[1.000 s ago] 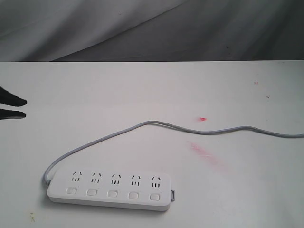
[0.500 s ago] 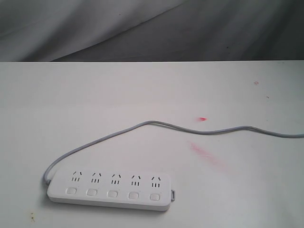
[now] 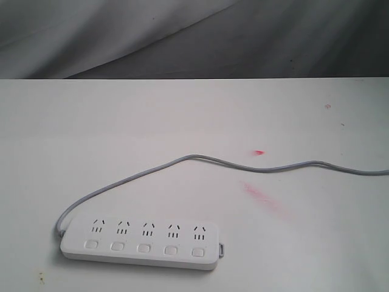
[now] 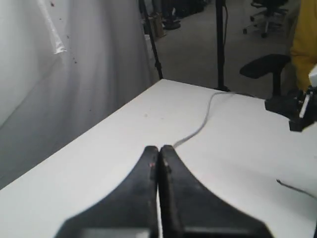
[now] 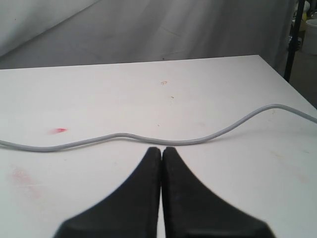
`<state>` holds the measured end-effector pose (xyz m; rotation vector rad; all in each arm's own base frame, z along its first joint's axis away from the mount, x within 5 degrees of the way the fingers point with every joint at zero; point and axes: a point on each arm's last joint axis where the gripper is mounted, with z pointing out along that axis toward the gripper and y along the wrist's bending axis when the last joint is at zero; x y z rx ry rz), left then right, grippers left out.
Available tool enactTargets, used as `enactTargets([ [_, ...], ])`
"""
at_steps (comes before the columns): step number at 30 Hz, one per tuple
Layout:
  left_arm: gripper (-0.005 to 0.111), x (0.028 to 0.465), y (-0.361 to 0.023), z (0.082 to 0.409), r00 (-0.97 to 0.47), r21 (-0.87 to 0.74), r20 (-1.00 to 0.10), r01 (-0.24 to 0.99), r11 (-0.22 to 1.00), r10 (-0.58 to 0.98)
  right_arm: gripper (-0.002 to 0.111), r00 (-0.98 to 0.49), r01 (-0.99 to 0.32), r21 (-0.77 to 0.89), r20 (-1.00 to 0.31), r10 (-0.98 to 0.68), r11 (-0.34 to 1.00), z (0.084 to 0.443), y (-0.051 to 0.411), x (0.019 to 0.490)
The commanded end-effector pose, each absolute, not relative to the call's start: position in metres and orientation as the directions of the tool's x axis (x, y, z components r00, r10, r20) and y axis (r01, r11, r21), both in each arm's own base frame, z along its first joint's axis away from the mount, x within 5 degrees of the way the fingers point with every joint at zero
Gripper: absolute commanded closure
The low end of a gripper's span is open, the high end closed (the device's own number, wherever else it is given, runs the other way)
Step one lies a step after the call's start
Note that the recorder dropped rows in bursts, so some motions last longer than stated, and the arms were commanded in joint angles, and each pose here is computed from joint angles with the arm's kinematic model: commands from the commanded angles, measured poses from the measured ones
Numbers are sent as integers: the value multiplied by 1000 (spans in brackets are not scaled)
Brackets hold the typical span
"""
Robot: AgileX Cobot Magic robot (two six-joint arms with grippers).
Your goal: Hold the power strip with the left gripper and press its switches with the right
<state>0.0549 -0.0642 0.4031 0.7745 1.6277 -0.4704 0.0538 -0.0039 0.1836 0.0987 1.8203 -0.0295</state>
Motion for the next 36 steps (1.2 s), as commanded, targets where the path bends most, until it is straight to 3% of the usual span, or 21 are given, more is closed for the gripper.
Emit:
enactTargets([
  [1, 106, 58, -58, 413, -74, 7, -995, 610, 792, 66, 108, -241, 84, 15, -970, 34, 996, 183, -4, 54],
  [8, 106, 63, -46, 424, -8, -71, -997, 474, 878, -77, 108, -241, 84, 16, -970, 36, 996, 183, -4, 54],
  [19, 106, 16, -34, 441, 294, 92, -955, 420, 903, -39, 108, -241, 84, 17, -970, 37, 996, 183, -4, 54],
  [27, 106, -20, -19, 419, 350, 86, -936, 286, 954, -20, 108, -241, 84, 17, -970, 37, 996, 183, -4, 54],
  [36, 106, -24, -10, 387, 378, 45, -926, 162, 986, -20, 108, -241, 84, 17, -970, 37, 996, 183, -4, 54],
])
